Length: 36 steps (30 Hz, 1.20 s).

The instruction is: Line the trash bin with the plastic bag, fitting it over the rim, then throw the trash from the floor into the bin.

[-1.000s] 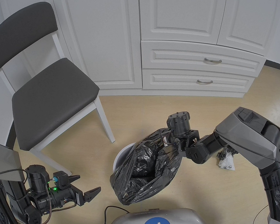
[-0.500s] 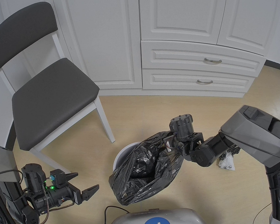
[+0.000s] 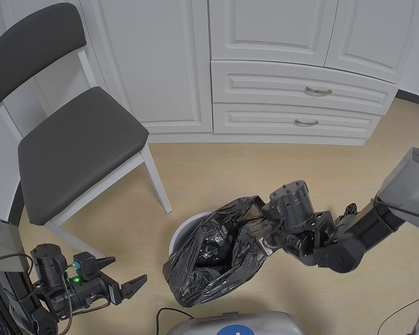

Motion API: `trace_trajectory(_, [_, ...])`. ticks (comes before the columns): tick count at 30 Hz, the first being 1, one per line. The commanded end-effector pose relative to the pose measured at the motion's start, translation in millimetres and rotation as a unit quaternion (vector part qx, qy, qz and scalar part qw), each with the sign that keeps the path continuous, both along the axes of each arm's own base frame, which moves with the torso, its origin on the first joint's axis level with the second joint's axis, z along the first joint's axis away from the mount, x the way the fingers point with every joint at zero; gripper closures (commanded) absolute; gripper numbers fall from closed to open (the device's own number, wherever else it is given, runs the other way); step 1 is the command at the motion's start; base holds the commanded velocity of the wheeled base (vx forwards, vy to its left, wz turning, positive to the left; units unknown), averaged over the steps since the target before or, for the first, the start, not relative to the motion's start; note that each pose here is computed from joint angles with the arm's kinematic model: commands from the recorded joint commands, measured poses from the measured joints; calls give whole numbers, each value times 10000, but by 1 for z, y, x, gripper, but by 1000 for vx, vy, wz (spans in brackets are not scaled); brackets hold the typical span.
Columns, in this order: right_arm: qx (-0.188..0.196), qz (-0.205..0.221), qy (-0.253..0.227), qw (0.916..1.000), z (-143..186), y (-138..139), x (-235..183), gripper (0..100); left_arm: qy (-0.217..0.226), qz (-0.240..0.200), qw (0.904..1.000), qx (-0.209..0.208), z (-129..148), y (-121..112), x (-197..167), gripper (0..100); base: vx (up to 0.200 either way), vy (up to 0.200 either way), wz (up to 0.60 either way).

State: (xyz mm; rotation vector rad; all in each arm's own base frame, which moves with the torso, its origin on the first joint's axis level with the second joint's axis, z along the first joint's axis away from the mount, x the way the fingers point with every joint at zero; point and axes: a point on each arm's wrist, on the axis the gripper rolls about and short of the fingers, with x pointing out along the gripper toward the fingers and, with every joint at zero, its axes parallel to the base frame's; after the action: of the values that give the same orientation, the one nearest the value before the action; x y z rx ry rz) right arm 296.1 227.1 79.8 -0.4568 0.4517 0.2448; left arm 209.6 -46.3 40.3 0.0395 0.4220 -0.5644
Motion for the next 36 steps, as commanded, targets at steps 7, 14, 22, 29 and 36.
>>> trace_trajectory(7, [-480,864,419,9942,-54,61,-37,0,2,227,9997,1,1,10,-1,0,0,0,0])
trace_trajectory(14, [-589,628,638,9942,-104,72,-9,0,3,235,9997,-2,1,11,-1,0,0,0,0])
trace_trajectory(22, [-594,499,684,9946,-95,62,-18,0,-12,235,9997,-5,2,11,-1,0,0,0,0])
trace_trajectory(29, [-1232,766,1026,9841,-88,34,-46,0,-1,201,9998,4,1,9,-2,0,0,0,0])
trace_trajectory(36, [-993,770,871,9882,-83,47,-39,0,14,194,9998,6,1,9,-2,0,0,0,0])
